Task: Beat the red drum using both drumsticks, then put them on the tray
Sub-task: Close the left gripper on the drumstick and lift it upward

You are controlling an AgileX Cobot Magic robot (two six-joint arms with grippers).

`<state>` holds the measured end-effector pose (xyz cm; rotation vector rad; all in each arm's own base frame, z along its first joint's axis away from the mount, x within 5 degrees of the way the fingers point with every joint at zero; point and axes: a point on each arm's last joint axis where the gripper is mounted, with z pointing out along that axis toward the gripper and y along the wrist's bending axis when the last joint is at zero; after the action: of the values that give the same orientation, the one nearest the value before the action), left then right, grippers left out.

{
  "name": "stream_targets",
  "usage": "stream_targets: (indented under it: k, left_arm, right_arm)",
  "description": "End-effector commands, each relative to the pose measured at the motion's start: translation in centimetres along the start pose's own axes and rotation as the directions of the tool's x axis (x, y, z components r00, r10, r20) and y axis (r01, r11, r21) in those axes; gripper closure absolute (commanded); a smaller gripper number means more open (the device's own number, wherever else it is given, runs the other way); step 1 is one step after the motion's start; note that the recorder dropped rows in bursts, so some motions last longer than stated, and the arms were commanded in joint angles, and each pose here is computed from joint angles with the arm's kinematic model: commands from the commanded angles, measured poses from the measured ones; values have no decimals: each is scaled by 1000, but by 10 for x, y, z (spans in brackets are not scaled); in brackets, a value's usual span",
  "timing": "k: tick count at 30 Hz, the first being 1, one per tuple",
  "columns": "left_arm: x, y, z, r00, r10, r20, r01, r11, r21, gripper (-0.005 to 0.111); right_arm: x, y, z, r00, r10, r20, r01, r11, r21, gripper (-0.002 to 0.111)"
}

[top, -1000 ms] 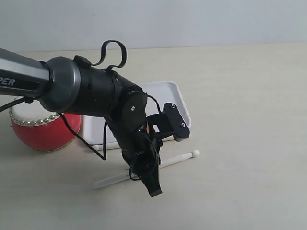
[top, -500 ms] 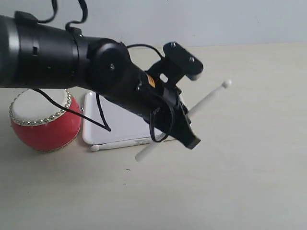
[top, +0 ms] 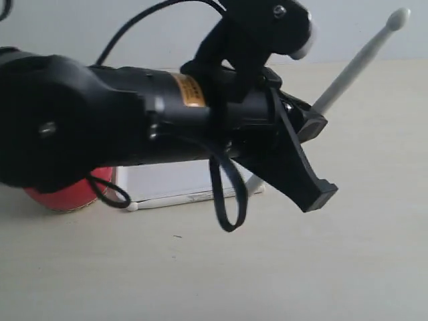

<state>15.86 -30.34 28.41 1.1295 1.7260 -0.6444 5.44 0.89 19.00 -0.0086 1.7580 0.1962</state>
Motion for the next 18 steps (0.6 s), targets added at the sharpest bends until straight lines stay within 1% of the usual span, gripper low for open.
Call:
stream_targets:
  k: [1,5,8,11,14,18]
  left_arm:
    - [-3,0,-43,992,-29,123,33,999,-30,107]
    - [5,2,-85,977,-53,209,65,997,-50,107]
    - [16,3,-113,963,-51,265,70,995,-65,107]
    - [29,4,-139,941,-65,332,97,992,-80,107]
    - [42,6,-163,912,-89,401,136,986,-92,107]
    - [61,6,-187,887,-84,455,142,985,-95,107]
  right_arm:
    - [1,-1,0,1000,-1,5,1,1000,7,108]
    - [1,-1,0,1000,-1,5,1,1000,7,108]
    - [1,-1,0,1000,-1,5,1,1000,7,108]
    - [1,-1,0,1000,-1,5,1,1000,7,108]
    - [1,-1,0,1000,-1,5,1,1000,7,108]
    - [1,-1,0,1000,-1,5,1,1000,7,108]
